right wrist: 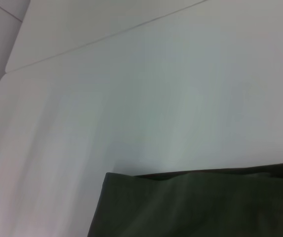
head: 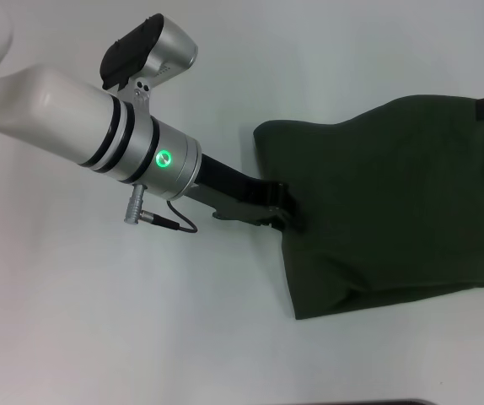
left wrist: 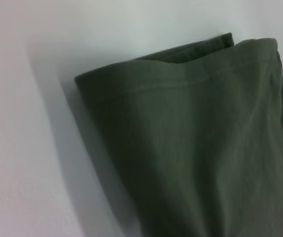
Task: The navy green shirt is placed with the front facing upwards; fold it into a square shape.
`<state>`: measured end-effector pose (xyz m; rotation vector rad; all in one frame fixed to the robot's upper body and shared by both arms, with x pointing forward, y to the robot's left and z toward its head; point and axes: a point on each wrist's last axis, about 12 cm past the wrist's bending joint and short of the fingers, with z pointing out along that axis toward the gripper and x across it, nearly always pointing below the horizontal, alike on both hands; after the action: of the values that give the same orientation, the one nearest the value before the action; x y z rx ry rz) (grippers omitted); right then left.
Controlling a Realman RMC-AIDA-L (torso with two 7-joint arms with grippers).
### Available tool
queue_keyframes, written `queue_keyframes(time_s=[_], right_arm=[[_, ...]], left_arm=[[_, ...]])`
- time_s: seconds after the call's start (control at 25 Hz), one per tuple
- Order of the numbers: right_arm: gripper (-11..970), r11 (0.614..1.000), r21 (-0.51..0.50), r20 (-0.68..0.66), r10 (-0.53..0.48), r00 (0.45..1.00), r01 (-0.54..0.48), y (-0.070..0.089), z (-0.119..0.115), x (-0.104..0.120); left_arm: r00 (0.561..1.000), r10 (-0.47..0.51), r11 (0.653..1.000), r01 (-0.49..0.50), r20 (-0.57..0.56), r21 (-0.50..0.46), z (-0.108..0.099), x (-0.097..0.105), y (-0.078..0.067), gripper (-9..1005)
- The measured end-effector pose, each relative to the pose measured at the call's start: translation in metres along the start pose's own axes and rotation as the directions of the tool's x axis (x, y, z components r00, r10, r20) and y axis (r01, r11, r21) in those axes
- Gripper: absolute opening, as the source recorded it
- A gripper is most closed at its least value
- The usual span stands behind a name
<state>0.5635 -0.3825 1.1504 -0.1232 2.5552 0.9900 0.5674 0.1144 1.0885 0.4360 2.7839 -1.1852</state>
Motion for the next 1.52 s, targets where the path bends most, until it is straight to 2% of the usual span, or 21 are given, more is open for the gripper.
queue_keyframes(time_s=[0.48,0.68,0.96,1.2,1.52], right_arm=[[417,1.0,-0.003,0.001,-0.003,1.0,0.003,0.001,0.0,-0.001],[417,1.0,-0.002,0.0,0.002,1.0,-0.002,0.0,0.0,0.0],[417,1.0,-0.005,-0.001,0.006,1.0,-0.006,0.001,0.002,0.0],[417,1.0,-0.008,-0.004,0.012,1.0,-0.012,0.001,0.002,0.0],[417,1.0,-0.007,-0.004,0.017,1.0,-0.017,0.0,0.002,0.0]], left_arm=[[1.0,-0.027,0.999,0.027,0.002,0.039,-0.002,0.003,0.001,115],[0.995,-0.091,0.995,0.089,0.036,0.05,-0.025,0.008,0.024,50],[0.985,-0.147,0.989,0.147,0.085,0.01,-0.065,0.012,0.057,48],[0.974,-0.192,0.98,0.196,0.119,-0.019,-0.098,0.021,0.079,47],[0.961,-0.227,0.97,0.237,0.157,-0.05,-0.122,0.033,0.096,45]])
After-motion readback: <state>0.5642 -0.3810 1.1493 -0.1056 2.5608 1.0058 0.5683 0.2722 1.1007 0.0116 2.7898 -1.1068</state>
